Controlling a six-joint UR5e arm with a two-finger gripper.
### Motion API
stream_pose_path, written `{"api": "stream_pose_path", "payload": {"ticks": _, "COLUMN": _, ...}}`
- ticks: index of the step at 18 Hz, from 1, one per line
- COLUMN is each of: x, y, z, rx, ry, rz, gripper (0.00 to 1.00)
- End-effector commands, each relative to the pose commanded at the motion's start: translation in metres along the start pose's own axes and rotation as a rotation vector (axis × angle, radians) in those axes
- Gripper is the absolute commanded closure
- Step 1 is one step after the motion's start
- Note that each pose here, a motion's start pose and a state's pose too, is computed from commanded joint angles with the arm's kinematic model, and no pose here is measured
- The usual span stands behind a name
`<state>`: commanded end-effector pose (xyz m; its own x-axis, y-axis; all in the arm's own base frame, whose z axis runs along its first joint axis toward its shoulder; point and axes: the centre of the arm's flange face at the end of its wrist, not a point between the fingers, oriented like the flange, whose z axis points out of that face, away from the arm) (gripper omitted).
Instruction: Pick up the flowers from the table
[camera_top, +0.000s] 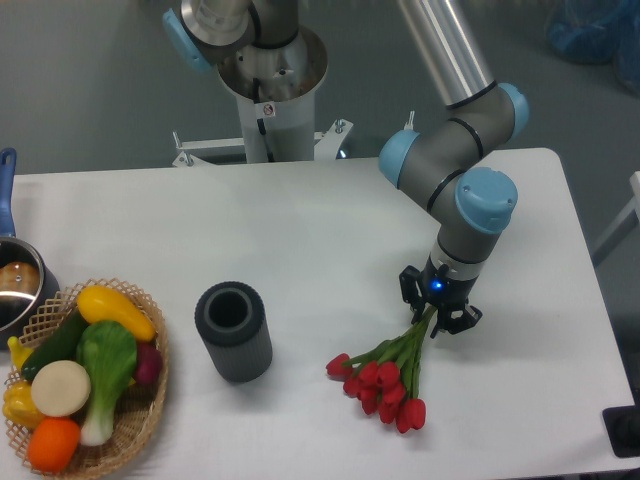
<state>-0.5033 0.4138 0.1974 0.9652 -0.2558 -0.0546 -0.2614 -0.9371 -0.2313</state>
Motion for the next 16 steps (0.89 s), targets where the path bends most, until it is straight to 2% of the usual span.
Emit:
{"api": "stream_pose_path", "payload": {"ticks": 5, "x": -0.001, "y": 0.0, "z": -0.002, "rx": 0.001, "ry": -0.003, "rz": -0.001, "gripper": 0.88}}
{"api": "stream_pose_path", "payload": {"ticks": 10, "x": -0.003, "y": -0.003, "z": -0.011, "rx": 0.006, "ry": -0.02, "rz": 0.005, "gripper": 0.87}}
{"api": "stream_pose_path", "payload": {"ticks": 16, "x": -0.007, "y": -0.023, "z": -0.078, "rx": 0.083, "ry": -0.11, "rz": 0.027, "gripper": 0.87}}
